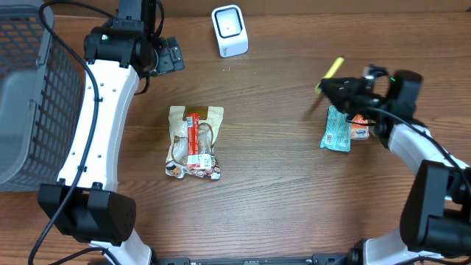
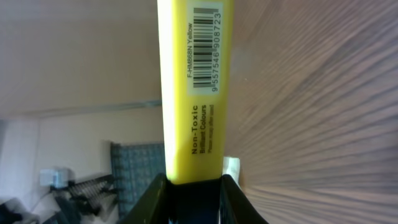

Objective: Scan the item barcode
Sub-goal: 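Lower the highlighter and release it beside the teal pack, then move the right gripper left to the red stick on the bag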

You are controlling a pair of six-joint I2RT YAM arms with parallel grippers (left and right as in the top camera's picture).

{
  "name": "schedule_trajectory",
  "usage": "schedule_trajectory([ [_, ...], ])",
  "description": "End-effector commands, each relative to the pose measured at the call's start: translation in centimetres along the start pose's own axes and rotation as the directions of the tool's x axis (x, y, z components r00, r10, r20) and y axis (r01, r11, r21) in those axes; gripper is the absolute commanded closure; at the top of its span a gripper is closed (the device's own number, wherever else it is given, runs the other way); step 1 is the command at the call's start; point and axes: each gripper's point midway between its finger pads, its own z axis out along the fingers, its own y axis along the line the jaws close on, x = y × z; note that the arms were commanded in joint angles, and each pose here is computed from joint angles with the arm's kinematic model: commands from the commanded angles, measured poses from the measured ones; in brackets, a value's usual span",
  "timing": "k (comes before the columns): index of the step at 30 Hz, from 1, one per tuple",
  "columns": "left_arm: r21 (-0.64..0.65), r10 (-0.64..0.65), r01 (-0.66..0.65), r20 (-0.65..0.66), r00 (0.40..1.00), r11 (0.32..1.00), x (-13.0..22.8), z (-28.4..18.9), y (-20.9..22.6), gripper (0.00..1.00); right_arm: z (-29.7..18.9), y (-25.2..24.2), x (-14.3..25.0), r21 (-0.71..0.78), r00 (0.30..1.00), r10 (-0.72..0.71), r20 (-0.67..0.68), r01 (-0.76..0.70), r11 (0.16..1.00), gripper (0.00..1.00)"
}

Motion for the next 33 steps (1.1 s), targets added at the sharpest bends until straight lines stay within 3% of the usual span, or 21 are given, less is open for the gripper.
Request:
schedule_trajectory([
  [1,0.013,0.009,-0.010,0.044,0.999,1.000,-0.8,-1.6,-0.1,0.00,0.4,-0.3,-0.8,0.166,0.921,-0.390,-0.022,0.388,0.907,0.96],
  [4,0.013,0.009,-0.010,0.044,0.999,1.000,-0.8,-1.6,-0.1,0.00,-1.3,-3.7,-0.6,0.403,0.896,-0.423,-0.134,0.439,0.803,0.96],
  [8,0.013,0.009,-0.010,0.045,0.999,1.000,-0.8,-1.7,-0.1,0.01,-4.3,-6.4,-0.5,0.593,0.890,-0.391,-0.235,0.450,0.668,0.95],
  [13,0.013,0.009,-0.010,0.045,0.999,1.000,-0.8,-1.7,-0.1,0.00,-7.8,-9.5,0.0,0.748,0.897,-0.321,-0.303,0.433,0.503,0.89],
  [18,0.014,0.009,-0.010,0.045,0.999,1.000,-0.8,-1.7,-0.1,0.00,-9.6,-10.7,0.2,0.808,0.902,-0.288,-0.321,0.420,0.414,0.79],
  [21,0.013,0.009,-0.010,0.045,0.999,1.000,-0.8,-1.7,-0.1,0.00,-9.5,-10.7,0.6,0.802,0.907,-0.273,-0.321,0.414,0.431,0.60],
  [23,0.013,0.009,-0.010,0.044,0.999,1.000,-0.8,-1.6,-0.1,0.00,-9.5,-10.7,0.8,0.798,0.908,-0.264,-0.327,0.414,0.438,0.57],
  [26,0.013,0.009,-0.010,0.044,0.999,1.000,-0.8,-1.6,-0.1,0.00,-9.3,-10.7,0.9,0.794,0.908,-0.262,-0.327,0.414,0.445,0.43],
  [33,0.013,0.009,-0.010,0.045,0.999,1.000,-0.8,-1.7,-0.1,0.00,-5.9,-8.2,3.5,0.633,0.900,-0.252,-0.356,0.430,0.644,0.30],
])
